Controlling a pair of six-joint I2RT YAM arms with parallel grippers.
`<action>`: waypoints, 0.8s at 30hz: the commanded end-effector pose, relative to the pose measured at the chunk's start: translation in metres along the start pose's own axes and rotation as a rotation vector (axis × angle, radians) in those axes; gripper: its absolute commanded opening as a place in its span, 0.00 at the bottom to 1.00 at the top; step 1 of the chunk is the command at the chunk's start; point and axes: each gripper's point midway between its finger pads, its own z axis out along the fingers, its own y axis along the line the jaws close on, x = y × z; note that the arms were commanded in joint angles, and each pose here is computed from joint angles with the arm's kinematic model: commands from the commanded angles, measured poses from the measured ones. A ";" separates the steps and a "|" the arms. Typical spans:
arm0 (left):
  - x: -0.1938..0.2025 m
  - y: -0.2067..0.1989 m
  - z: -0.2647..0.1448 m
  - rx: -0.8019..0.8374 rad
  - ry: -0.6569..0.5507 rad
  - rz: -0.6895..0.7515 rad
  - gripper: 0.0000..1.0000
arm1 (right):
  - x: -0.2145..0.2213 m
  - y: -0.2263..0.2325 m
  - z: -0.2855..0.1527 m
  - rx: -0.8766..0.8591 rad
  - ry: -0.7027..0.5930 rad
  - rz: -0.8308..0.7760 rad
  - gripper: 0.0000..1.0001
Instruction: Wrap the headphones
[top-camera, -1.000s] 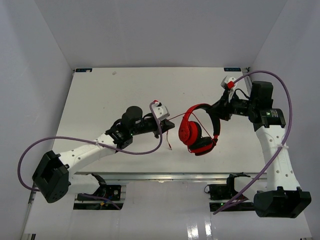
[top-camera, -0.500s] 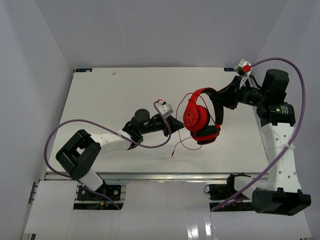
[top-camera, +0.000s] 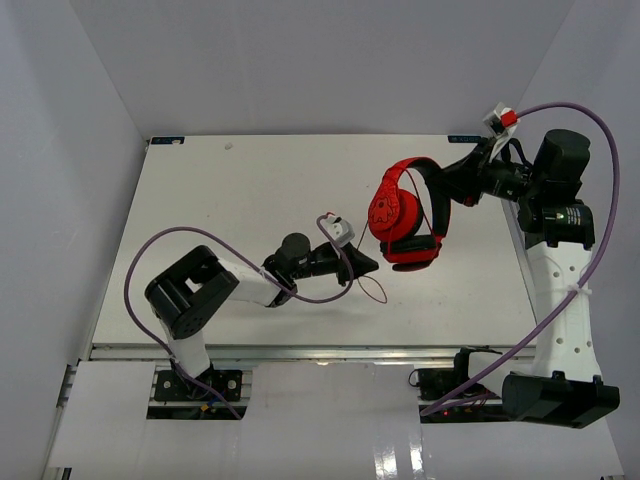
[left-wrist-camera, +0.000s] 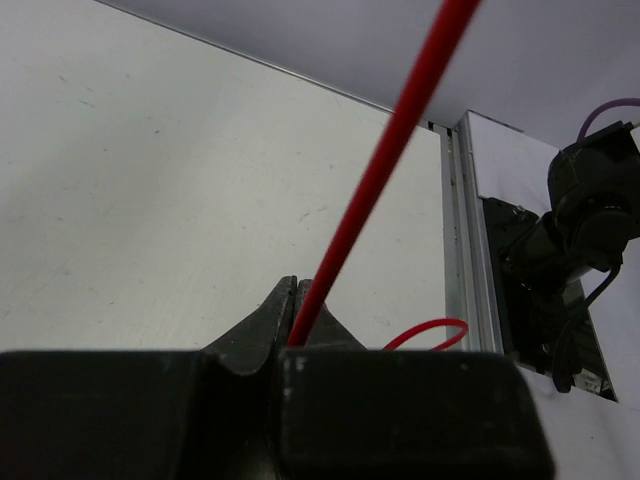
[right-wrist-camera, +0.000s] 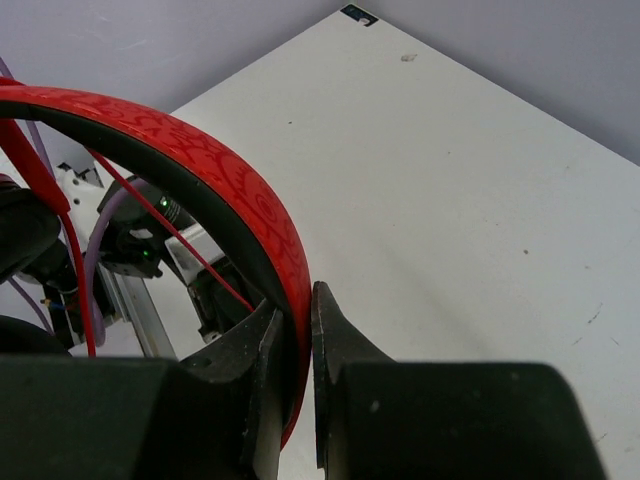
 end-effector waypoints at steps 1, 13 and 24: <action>-0.011 -0.015 0.015 0.029 -0.070 0.001 0.06 | -0.028 -0.003 -0.002 0.070 -0.090 0.054 0.08; -0.007 -0.021 0.034 0.010 -0.102 -0.008 0.12 | -0.033 -0.025 -0.002 0.198 -0.171 0.164 0.08; 0.010 -0.025 0.048 0.018 -0.070 -0.027 0.22 | -0.038 -0.042 -0.007 0.300 -0.212 0.126 0.08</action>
